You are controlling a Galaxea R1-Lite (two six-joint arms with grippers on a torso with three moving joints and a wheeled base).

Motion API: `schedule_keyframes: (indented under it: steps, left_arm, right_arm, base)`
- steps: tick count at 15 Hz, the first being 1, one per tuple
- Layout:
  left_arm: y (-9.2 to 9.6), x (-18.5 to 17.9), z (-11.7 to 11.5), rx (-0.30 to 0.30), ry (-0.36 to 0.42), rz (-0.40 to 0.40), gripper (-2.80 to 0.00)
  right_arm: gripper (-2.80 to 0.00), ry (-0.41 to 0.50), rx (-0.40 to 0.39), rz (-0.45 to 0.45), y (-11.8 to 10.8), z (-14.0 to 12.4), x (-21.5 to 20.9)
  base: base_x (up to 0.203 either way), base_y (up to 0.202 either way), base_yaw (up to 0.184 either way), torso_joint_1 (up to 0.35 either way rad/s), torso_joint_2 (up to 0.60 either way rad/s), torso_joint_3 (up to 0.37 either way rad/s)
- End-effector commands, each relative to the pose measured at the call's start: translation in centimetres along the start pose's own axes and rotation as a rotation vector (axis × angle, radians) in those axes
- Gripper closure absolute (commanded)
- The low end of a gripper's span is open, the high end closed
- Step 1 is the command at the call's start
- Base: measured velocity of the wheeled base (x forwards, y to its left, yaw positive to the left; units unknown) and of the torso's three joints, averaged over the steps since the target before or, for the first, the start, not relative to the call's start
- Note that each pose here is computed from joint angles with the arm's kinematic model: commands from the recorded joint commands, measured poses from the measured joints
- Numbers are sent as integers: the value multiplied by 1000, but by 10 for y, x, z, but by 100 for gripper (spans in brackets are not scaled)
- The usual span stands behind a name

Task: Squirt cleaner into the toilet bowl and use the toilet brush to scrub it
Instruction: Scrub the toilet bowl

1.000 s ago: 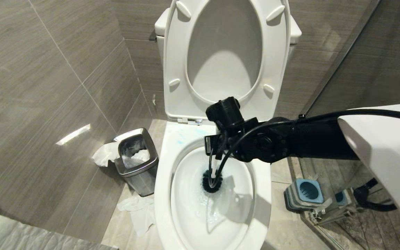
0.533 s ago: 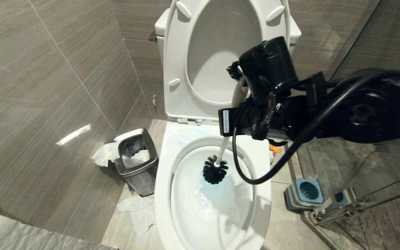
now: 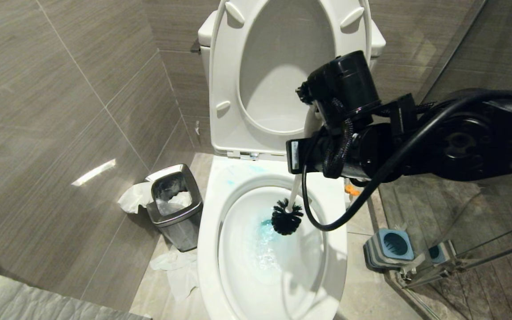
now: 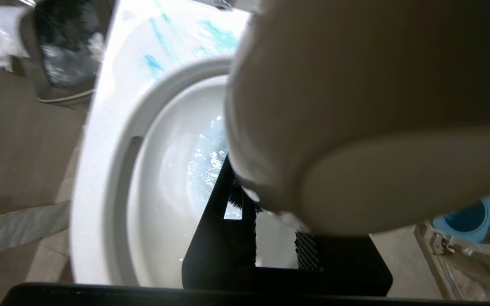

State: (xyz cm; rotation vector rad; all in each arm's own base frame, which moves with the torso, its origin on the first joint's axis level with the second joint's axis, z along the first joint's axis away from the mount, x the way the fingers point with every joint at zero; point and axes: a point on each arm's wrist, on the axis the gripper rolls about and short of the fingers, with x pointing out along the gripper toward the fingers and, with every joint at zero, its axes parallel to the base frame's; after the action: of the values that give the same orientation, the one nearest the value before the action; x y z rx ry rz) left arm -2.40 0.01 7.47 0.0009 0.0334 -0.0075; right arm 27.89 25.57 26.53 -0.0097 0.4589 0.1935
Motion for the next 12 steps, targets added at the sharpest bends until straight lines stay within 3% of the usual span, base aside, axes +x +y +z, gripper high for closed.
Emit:
schedule_keyframes:
  steps: [1,6,12]
  left_arm:
    - [0,0,0,-1,2,0,0]
    - [0,0,0,-1,2,0,0]
    - [0,0,0,-1,2,0,0]
  right_arm:
    - [0,72,-24,-58,2,-20,44]
    - [0,51,3,-80,10,-18,93]
    - [0,52,-24,-7,42,-26,80]
  base:
    - [0,0,0,0,0,0]
    - [0,0,0,0,0,0]
    - [0,0,0,0,0,0]
